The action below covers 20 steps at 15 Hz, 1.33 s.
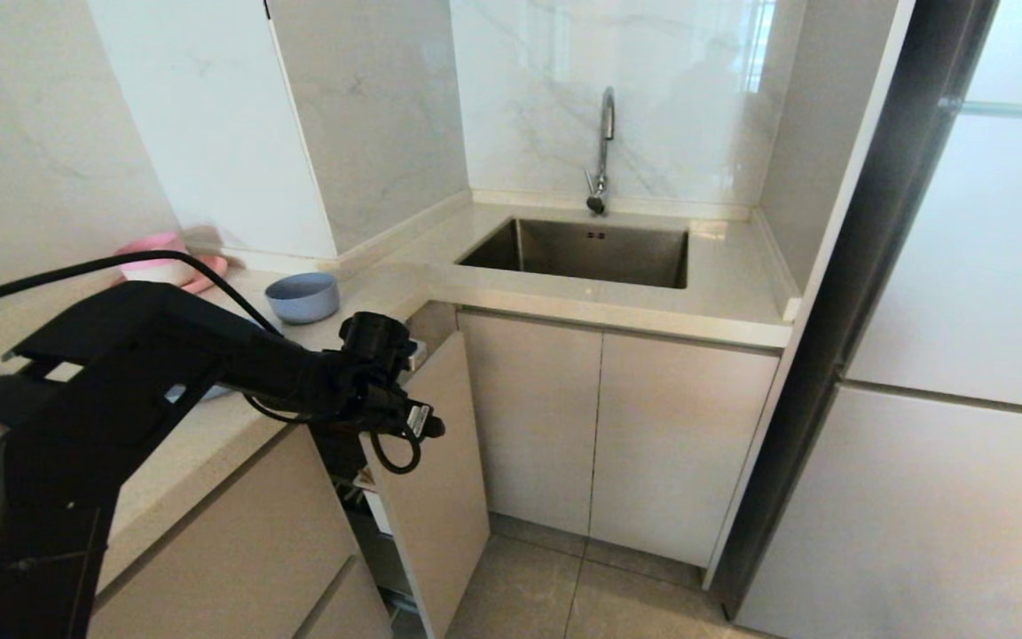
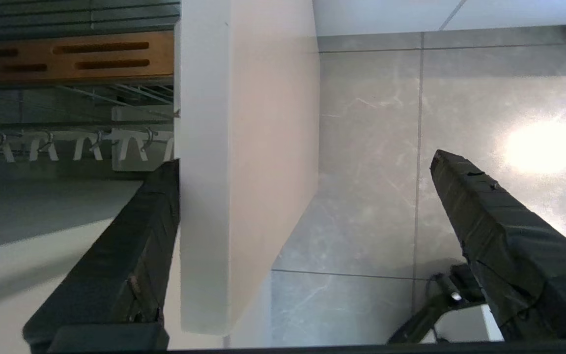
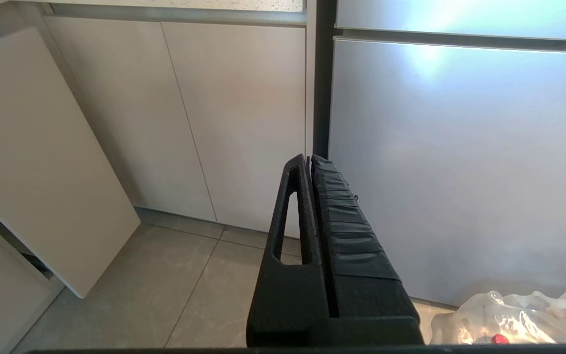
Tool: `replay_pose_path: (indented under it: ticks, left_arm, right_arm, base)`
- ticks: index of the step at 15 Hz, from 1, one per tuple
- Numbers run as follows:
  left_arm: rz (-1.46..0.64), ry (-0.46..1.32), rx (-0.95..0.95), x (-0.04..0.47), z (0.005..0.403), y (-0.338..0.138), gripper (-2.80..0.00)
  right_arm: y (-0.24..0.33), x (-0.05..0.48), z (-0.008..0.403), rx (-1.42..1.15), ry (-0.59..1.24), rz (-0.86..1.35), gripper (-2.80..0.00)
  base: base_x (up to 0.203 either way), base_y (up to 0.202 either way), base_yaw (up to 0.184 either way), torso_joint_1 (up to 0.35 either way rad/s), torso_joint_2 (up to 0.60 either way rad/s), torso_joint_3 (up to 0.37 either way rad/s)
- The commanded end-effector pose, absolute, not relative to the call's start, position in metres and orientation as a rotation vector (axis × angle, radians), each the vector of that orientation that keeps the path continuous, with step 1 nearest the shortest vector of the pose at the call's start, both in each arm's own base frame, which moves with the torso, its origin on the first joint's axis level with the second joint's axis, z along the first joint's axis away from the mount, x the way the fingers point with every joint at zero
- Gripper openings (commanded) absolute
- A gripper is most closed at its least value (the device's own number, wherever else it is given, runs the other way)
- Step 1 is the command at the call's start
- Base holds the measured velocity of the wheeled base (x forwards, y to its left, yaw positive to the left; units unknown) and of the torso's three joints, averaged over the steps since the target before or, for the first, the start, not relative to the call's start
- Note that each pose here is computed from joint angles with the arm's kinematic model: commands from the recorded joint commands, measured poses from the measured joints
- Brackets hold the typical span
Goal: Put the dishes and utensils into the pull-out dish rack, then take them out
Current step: Open the cupboard
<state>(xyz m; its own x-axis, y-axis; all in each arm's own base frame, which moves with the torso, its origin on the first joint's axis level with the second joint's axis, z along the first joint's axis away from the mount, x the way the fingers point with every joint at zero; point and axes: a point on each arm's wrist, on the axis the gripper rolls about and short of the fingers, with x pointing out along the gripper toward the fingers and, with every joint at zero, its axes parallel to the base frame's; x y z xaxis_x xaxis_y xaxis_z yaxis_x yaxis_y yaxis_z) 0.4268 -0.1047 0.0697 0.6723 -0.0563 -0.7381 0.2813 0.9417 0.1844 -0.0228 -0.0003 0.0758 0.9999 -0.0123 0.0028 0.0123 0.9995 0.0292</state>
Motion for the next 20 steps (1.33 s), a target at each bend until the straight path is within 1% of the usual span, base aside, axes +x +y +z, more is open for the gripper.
replay_pose_path:
  ticks: [1,8,15,20]
  left_arm:
    - [-0.214,0.809,0.299,0.421,0.072,-0.116,0.00]
    - [-0.294,0.793,0.305,0.401,0.077,-0.162,0.00]
    - [-0.383,0.773,0.350,0.382,0.078,-0.205,0.00]
    - [-0.432,0.777,0.369,0.372,0.073,-0.225,0.00]
  right_arm:
    - [0.000,-0.023,0.076,0.029,-0.003,-0.012,-2.80]
    - [0.000,-0.023,0.076,0.029,-0.002,-0.012,-2.80]
    - [0.000,-0.023,0.076,0.029,-0.002,-0.012,-2.80]
    - [0.000,-0.023,0.076,0.029,-0.002,-0.012,-2.80]
  base:
    - [0.000,0.000,0.000,0.000,0.00,0.000]
    - [0.000,0.000,0.000,0.000,0.00,0.000]
    - [0.000,0.000,0.000,0.000,0.00,0.000]
    - [0.000,0.000,0.000,0.000,0.00,0.000]
